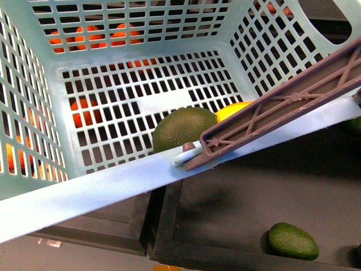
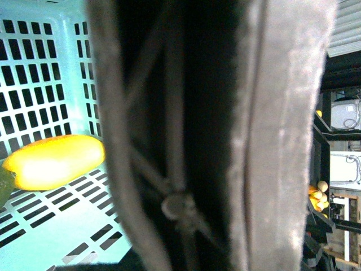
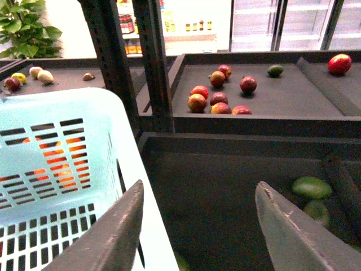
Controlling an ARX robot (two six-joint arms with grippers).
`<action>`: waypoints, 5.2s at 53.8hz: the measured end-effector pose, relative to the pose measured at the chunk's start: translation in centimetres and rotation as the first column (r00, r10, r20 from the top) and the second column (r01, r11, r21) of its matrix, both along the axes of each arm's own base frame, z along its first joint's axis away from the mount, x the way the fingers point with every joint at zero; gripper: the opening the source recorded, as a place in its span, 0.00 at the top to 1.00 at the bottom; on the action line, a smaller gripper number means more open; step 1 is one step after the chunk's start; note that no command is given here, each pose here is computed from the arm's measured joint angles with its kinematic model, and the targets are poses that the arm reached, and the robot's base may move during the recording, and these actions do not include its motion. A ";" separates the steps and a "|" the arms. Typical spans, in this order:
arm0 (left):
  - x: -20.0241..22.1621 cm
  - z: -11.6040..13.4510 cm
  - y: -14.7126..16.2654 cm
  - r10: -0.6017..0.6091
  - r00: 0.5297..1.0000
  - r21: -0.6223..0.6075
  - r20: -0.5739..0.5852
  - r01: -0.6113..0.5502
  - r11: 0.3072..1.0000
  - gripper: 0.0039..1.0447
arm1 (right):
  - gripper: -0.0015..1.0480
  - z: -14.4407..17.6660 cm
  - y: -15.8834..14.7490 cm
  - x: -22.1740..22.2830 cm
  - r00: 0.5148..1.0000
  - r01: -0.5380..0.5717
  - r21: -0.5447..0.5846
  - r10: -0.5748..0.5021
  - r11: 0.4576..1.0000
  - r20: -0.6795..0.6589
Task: Pick mango and avocado into basket
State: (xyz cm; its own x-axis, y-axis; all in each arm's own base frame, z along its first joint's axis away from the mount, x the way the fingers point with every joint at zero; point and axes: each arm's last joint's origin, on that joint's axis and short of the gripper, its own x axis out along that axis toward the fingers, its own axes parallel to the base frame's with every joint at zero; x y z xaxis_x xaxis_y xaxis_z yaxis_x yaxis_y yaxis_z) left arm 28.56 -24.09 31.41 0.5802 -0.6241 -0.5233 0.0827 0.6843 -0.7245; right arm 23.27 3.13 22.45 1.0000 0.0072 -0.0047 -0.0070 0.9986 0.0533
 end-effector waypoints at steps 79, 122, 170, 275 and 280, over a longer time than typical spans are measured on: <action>0.0 0.0 0.0 0.001 1.000 0.001 0.001 -0.001 1.000 0.87 | 0.98 -5.2 -3.1 -11.5 1.000 0.005 -0.048 -0.004 0.999 0.022; 0.0 0.0 0.0 0.000 1.000 0.002 0.001 0.000 1.000 0.87 | 0.98 -5.5 -3.1 -13.6 1.000 0.006 -0.048 -0.005 0.999 0.016; 0.0 0.0 0.0 0.001 1.000 0.001 0.001 -0.001 1.000 0.87 | 0.08 -5.5 -3.1 -13.6 1.000 0.006 -0.050 -0.005 0.999 0.018; 0.5 -0.1 0.5 0.033 0.999 0.027 0.022 -0.033 0.999 0.87 | 0.08 -5.5 -3.1 -13.6 1.000 0.003 -0.050 -0.002 0.999 0.018; 0.4 -0.1 0.4 0.038 0.999 0.019 0.015 -0.038 0.999 0.87 | 0.08 -5.6 -3.1 -13.6 1.000 0.003 -0.050 -0.002 0.999 0.017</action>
State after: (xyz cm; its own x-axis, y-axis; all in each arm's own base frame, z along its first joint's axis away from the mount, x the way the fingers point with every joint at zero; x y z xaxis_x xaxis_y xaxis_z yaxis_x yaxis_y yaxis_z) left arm 28.93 -23.72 31.34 0.6113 -0.5913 -0.5260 0.0668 0.7008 -0.7102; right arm 9.69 0.02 16.90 0.9999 0.0050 0.0120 -0.0050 1.0000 0.0028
